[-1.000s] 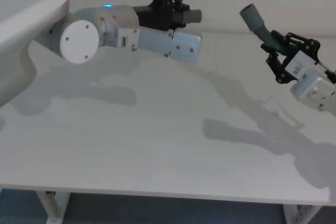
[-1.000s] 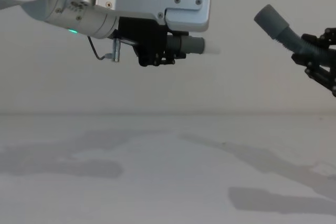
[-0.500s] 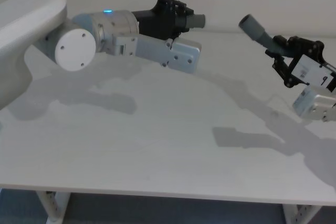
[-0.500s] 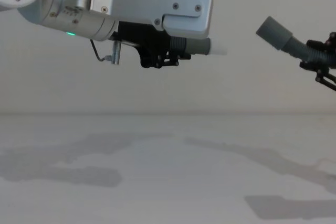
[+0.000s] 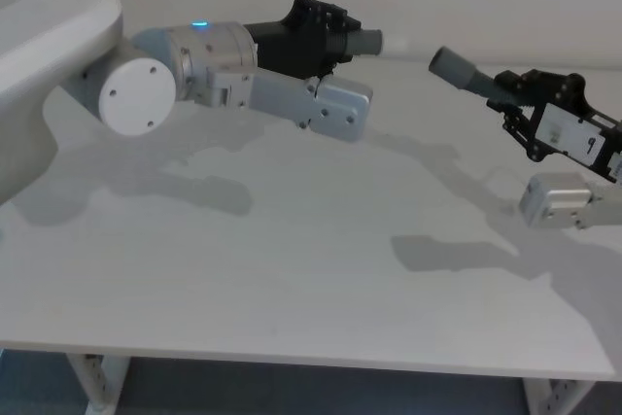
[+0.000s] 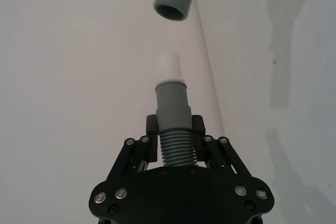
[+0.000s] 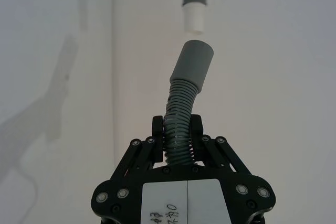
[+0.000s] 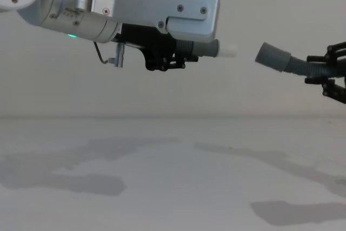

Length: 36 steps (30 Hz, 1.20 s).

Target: Use both hands to pick up one end of the pipe from the table, align the ends, and insert them.

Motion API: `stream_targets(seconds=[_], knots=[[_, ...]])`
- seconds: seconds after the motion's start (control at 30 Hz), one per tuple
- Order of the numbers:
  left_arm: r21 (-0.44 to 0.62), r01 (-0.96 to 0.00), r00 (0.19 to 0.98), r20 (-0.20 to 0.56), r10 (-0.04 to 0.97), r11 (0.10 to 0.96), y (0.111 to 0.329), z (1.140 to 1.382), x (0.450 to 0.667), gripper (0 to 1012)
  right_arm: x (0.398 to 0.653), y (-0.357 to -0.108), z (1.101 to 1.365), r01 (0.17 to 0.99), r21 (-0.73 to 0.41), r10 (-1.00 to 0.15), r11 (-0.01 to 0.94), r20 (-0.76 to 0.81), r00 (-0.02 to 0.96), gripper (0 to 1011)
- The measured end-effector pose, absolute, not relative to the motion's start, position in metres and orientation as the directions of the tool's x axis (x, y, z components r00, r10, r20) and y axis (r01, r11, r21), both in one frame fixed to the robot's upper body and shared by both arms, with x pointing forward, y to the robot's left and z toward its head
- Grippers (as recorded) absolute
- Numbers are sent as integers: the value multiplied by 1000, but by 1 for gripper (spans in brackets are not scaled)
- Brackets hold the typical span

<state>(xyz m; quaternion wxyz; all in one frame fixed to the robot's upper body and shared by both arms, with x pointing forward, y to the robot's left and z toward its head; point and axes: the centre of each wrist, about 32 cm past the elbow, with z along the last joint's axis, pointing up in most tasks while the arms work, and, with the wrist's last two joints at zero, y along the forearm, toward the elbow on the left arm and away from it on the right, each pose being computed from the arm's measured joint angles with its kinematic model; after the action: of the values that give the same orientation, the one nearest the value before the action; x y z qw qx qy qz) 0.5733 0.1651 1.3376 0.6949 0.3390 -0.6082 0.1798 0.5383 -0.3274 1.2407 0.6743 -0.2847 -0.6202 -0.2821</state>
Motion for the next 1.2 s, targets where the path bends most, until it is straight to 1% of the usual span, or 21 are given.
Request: stream_targets(seconds=[0.33,0.57,0.9,1.2], knots=[[251,-661,193,967,-164,707,165,1338,573,378,547,-322,1252,750,-105,142,653,990,16,289],[251,-660,192,968,-164,708,165,1337,573,378,552,-321,1260,761,-131,223,636,975,-19,289],[251,-659,191,968,-165,709,165,1337,572,378,555,-322,1266,767,-150,286,624,957,-45,287],[251,-659,191,968,-165,709,165,1337,572,378,555,-322,1270,767,-153,307,624,950,-60,289]])
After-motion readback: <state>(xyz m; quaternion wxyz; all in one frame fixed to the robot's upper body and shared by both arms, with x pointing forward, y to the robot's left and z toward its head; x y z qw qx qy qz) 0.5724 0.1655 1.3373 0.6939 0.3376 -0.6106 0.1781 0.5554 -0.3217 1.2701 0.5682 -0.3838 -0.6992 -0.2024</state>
